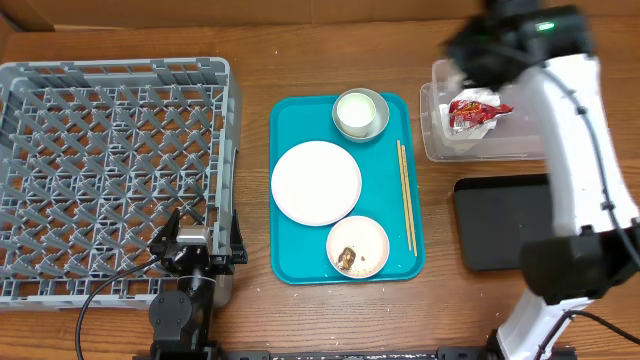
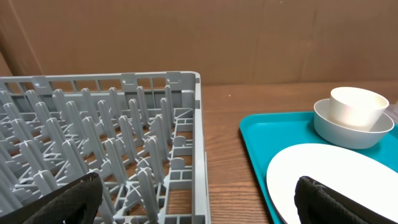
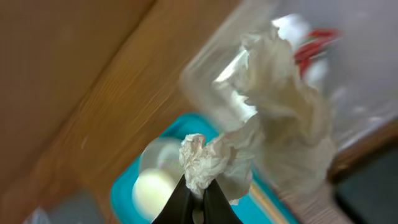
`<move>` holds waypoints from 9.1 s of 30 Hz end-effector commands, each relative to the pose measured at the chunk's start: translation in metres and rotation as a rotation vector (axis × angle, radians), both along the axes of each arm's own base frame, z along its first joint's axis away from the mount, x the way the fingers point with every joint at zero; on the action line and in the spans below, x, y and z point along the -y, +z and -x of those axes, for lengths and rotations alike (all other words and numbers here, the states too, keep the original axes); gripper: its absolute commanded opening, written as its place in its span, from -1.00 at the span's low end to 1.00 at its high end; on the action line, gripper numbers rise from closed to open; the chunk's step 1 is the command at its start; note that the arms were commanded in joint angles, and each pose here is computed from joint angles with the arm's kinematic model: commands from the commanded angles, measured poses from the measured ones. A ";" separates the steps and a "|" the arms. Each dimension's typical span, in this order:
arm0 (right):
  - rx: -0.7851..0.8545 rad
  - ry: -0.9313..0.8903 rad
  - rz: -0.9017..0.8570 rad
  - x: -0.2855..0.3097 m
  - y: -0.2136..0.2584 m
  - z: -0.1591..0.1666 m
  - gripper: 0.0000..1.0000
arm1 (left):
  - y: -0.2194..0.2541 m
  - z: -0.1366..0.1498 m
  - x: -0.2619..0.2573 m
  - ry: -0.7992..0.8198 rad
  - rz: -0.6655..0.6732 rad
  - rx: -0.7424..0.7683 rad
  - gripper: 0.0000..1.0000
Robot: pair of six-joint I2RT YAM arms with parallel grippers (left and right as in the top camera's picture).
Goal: Sort waste into correct bins and load items into the dishwasher
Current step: 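Drop the tissue into the clear bin and raise right arm aside, then reach left gripper to the white cup and grasp its rim, then lift the white cup with left gripper and carry it over the rack, then lower the cup into the rack and open left gripper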
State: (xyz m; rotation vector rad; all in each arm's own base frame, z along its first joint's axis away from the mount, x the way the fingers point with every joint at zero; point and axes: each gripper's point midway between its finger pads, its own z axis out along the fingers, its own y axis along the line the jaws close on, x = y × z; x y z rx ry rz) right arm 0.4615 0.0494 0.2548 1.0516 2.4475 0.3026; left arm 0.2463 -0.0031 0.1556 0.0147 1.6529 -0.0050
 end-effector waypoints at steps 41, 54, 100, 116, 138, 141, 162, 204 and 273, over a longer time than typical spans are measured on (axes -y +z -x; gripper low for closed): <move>0.233 0.808 0.090 -0.144 0.028 0.020 1.00 | 0.000 0.000 0.000 0.001 0.008 0.004 1.00; 0.090 0.063 -0.100 0.071 0.017 0.000 1.00 | 0.000 0.000 -0.001 0.009 -0.020 0.006 1.00; 0.085 -0.040 -0.141 0.119 0.016 0.009 1.00 | 0.219 -0.142 0.153 -0.931 0.255 -0.480 1.00; 0.085 -0.040 -0.141 0.119 0.016 0.009 1.00 | 0.124 -0.187 0.244 -0.731 -0.166 -0.823 1.00; 0.085 -0.040 -0.141 0.119 0.016 0.009 1.00 | -0.028 -0.212 0.291 -0.579 -0.244 -1.074 -0.27; 0.084 -0.040 -0.141 0.119 0.016 0.009 1.00 | -0.029 -0.214 0.290 -0.579 -0.266 -1.065 -0.27; 0.085 -0.040 -0.141 0.119 0.016 0.009 1.00 | -0.070 -0.206 0.302 -0.643 -0.269 -1.106 -0.24; 0.085 -0.040 -0.141 0.119 0.016 0.009 1.00 | 0.110 -0.253 0.230 -0.350 0.134 -0.886 -0.92; 0.085 -0.040 -0.141 0.119 0.016 0.009 1.00 | -0.014 -0.213 -0.231 -0.193 1.275 -0.916 -0.92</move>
